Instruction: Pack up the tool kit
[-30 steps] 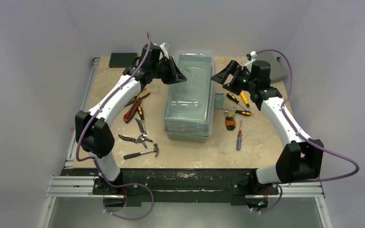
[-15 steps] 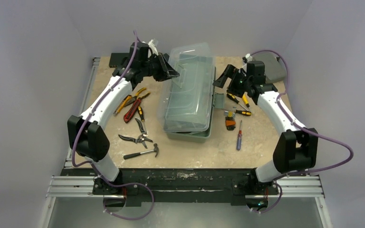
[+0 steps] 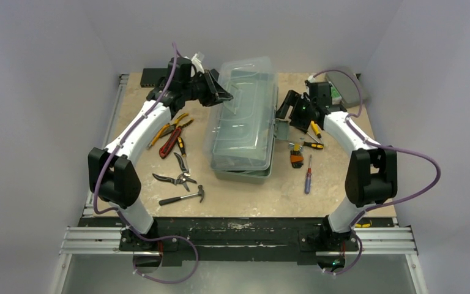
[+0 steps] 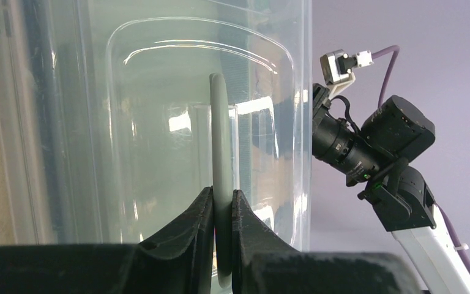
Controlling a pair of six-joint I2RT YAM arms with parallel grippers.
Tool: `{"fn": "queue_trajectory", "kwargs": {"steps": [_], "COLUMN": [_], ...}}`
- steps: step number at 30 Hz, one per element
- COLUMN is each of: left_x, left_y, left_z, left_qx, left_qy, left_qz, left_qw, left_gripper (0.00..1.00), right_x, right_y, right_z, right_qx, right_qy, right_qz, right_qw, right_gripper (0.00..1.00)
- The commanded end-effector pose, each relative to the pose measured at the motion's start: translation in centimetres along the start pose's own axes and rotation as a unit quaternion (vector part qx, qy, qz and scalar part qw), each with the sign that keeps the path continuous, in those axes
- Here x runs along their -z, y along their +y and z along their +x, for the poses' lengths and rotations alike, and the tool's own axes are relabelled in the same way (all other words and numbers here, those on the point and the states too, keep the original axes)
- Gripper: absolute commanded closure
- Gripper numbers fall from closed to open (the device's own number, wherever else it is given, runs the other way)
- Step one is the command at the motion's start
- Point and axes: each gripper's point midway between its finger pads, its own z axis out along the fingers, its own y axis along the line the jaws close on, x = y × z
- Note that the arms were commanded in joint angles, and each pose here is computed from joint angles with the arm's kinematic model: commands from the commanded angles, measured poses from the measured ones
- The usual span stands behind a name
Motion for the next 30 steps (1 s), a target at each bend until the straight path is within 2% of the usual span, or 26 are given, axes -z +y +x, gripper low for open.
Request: {"fn": "queue_trajectory", "kwargs": {"steps": [1, 8, 18, 20, 25, 28, 30], "left_x": [4.2, 5.1, 5.7, 6.5, 8.5, 9.4, 9.9], "left_y": [-8.4, -8.4, -7.9, -7.7, -5.0, -3.5, -2.7], "left_z": [-2.4, -2.7, -3.1, -4.0, -5.4, -5.9, -6.2], "left_qx": [-0.061, -0.058, -0.036, -0.032, -0.012, -0.001, 0.006], "left_qy": [-0.051, -0.056, -0.056, -0.067, -0.091, -0.097, -0.102], "left_qz": [0.134, 0.14, 0.167, 0.179, 0.177, 0.174, 0.176], "left_qw": [0.988, 0.987, 0.984, 0.981, 0.98, 0.98, 0.979], "left_gripper": [1.0, 1.0, 1.0, 1.0, 1.0, 1.0, 1.0], "right_x": [-0.2, -2.6, -5.9, -6.0, -5.4, -5.0, -4.9], "right_y": [1.5, 1.0, -0.2, -0.3, -1.2, -1.5, -1.8], "right_z": [-3.5, -5.6, -4.5, -4.3, -4.9, -5.3, -5.4], "right_qx": [0.026, 0.033, 0.029, 0.03, 0.046, 0.056, 0.059], "right_qy": [-0.044, -0.05, -0.007, 0.002, -0.002, -0.004, -0.001], "right_qz": [0.0, 0.022, 0.028, 0.027, 0.06, 0.073, 0.076], "right_qw": [0.999, 0.998, 0.999, 0.999, 0.997, 0.996, 0.995], "right_gripper": [0.24, 0.3, 0.45, 0.53, 0.89, 0.99, 1.0]}}
